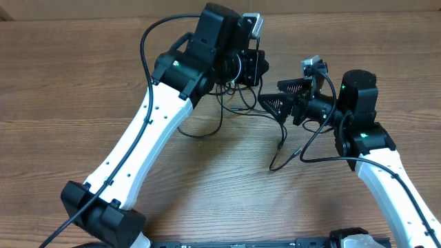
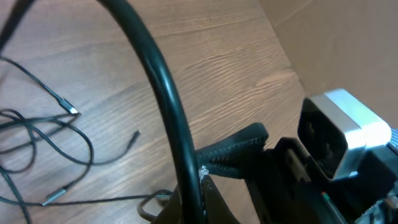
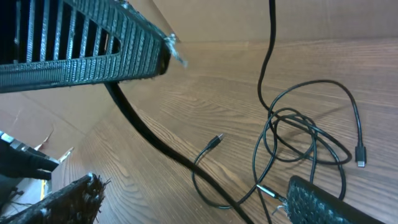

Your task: Untangle cables

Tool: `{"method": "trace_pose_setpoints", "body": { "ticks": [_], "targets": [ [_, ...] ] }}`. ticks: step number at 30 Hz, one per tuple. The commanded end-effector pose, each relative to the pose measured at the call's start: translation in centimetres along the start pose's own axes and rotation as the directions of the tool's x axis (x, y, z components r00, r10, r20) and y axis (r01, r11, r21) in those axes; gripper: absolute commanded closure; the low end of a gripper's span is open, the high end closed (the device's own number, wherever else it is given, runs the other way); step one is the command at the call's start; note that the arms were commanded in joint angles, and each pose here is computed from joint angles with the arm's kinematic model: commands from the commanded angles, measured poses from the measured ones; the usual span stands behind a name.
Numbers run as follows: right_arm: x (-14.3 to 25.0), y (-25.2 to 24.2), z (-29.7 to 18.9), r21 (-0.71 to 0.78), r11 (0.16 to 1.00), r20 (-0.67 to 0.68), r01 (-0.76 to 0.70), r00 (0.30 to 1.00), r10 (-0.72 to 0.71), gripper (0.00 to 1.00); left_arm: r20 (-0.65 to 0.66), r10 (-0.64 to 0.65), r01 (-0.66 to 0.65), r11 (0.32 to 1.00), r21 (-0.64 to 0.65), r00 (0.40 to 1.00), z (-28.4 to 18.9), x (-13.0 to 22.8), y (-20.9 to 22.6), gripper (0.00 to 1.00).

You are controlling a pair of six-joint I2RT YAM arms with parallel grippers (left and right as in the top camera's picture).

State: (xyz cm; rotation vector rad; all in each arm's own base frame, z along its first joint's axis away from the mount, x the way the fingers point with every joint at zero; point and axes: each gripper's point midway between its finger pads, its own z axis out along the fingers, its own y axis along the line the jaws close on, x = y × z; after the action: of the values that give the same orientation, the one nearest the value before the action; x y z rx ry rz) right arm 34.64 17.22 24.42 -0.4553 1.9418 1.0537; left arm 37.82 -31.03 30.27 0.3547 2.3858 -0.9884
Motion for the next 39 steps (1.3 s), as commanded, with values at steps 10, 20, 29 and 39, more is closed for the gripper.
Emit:
{"method": "trace_pose_setpoints", "body": {
  "ticks": [10, 20, 29, 39],
  "targets": [
    [-2.6, 1.6, -0.1, -0.014, 0.992, 0.068, 0.122, 0.990, -0.121, 0.11, -0.156, -0.334, 0.358, 0.920, 0.161, 0.929, -0.5, 1.6, -3.8, 0.96],
    [-1.9, -3.2, -0.6, 0.246, 0.969, 0.054, 0.034, 0.997, -0.048, 0.96, -0.062, -0.196, 0.198, 0.980, 0.034, 0.979, -0.1, 1.3, -0.9, 0.80],
    [2.9, -14.9, -10.5, 0.895, 0.379, 0.182, -0.233, 0.969, 0.167, 0.96, 0.018, -0.118, 0.106, 0.807, -0.581, 0.993, -3.4, 3.2, 10.7, 0.55],
    [6.9, -15.0, -12.4, 0.930, 0.251, 0.188, -0.269, 0.933, 0.306, 0.96, -0.050, -0.149, 0.081, 0.755, -0.650, 0.988, -0.5, 5.4, 15.0, 0.53]
  ]
}}
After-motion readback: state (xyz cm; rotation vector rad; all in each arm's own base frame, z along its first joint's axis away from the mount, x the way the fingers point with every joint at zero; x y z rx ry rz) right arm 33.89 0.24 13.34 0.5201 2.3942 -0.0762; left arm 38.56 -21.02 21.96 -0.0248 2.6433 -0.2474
